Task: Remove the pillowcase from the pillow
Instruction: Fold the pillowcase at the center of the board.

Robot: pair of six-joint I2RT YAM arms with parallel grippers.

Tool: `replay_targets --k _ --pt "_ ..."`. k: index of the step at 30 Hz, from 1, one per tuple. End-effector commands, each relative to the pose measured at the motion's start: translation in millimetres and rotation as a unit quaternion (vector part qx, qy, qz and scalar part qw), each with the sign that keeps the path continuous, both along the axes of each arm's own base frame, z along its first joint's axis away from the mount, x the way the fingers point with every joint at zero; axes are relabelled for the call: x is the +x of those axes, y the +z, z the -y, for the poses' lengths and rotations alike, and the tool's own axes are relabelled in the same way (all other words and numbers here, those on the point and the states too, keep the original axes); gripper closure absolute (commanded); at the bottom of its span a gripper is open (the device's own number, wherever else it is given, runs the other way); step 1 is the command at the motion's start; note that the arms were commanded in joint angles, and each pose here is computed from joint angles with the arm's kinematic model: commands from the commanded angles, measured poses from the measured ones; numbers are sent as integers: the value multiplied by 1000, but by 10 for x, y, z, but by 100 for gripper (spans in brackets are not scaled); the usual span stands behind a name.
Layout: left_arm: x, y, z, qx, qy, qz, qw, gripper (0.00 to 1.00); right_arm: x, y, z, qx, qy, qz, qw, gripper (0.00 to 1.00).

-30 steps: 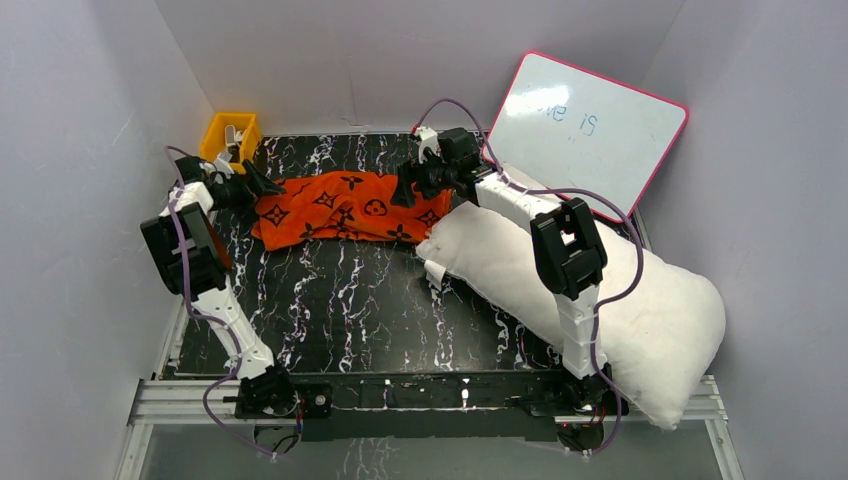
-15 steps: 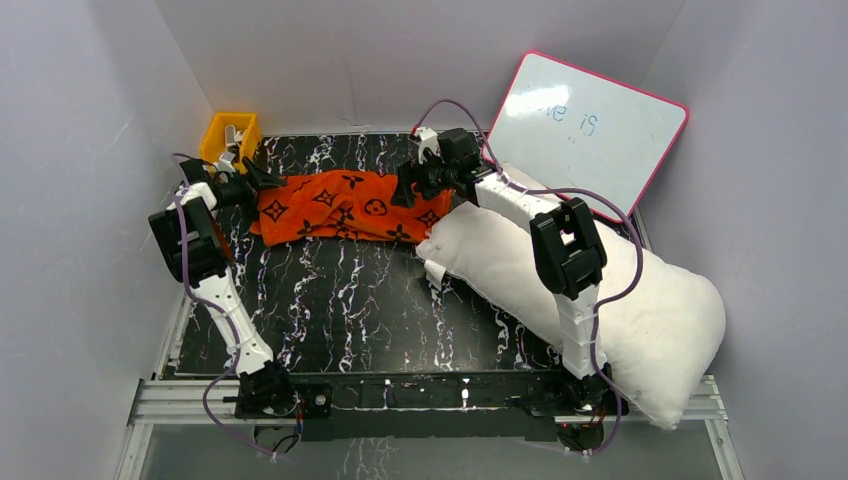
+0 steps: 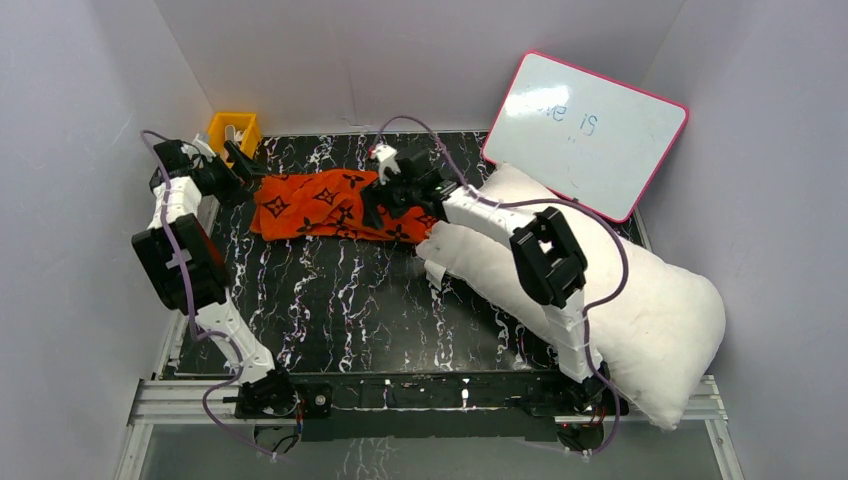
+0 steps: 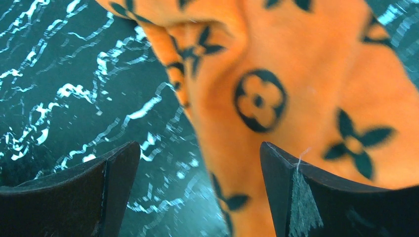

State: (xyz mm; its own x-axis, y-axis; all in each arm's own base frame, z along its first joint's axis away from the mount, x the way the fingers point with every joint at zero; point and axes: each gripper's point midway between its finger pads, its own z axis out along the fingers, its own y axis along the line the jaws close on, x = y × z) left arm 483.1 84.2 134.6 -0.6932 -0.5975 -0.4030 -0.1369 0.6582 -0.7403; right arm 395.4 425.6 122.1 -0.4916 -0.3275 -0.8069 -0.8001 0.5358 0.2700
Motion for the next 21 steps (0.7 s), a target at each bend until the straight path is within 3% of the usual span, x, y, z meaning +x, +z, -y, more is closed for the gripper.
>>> replay_targets --k 1,6,11,13,18,21 --pt "-333 -227 -375 100 92 -67 989 2 166 45 -218 -32 -37 50 998 1" --pt "-503 -702 -175 45 105 -86 990 2 346 -169 34 -40 -89 -2 995 1" --pt "-528 -942 162 -10 83 -66 994 2 663 -413 493 -22 -154 -90 984 1" --pt "-620 -978 259 -12 75 -72 994 2 736 -488 464 -20 -144 -111 983 1" --pt "-1116 -946 756 -24 48 -93 994 2 877 -760 229 -23 -96 -152 983 1" --pt "-1601 -898 1301 -31 14 -105 994 2 1030 -778 112 -11 -88 -141 986 1"
